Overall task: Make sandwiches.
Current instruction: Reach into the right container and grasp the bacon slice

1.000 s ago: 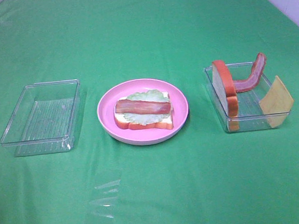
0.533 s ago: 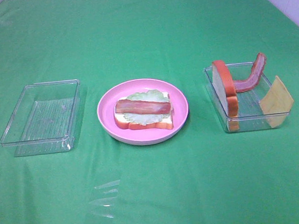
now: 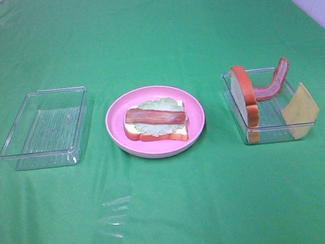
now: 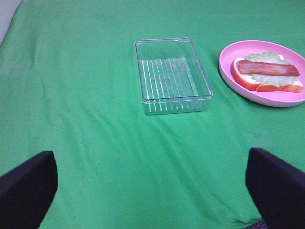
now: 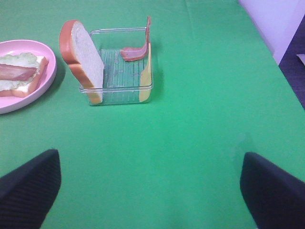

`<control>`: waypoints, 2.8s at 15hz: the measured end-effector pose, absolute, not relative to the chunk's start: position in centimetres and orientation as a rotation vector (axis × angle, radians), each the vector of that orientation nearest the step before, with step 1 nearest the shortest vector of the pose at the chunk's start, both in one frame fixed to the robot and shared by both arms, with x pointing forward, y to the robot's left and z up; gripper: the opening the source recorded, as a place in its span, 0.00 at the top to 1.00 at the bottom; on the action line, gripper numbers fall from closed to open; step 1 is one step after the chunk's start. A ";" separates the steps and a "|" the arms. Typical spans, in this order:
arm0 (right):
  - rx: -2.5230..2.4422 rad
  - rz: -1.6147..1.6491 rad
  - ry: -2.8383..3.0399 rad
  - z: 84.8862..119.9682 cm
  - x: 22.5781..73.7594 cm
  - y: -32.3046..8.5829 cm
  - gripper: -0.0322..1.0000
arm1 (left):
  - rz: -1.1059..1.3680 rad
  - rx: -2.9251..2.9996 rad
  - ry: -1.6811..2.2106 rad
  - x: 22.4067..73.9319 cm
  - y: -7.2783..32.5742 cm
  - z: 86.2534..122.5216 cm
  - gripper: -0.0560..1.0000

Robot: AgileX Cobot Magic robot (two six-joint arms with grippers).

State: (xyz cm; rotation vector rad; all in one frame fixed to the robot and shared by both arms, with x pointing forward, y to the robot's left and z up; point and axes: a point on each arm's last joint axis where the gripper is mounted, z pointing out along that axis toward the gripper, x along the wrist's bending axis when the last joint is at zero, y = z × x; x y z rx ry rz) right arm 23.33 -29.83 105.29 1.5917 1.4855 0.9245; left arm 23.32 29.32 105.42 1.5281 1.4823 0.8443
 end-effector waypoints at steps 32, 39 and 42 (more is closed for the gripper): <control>1.999 0.434 2.130 106.0 65.8 -31.3 0.03 | 0.846 1.526 1.480 23.3 29.3 105.4 0.01; 2.005 0.418 2.156 102.3 71.9 -31.6 0.04 | 0.846 1.526 1.480 23.3 29.3 105.4 0.01; 2.026 0.372 2.199 99.6 72.6 -31.7 0.04 | 0.846 1.526 1.480 23.3 29.3 105.4 0.01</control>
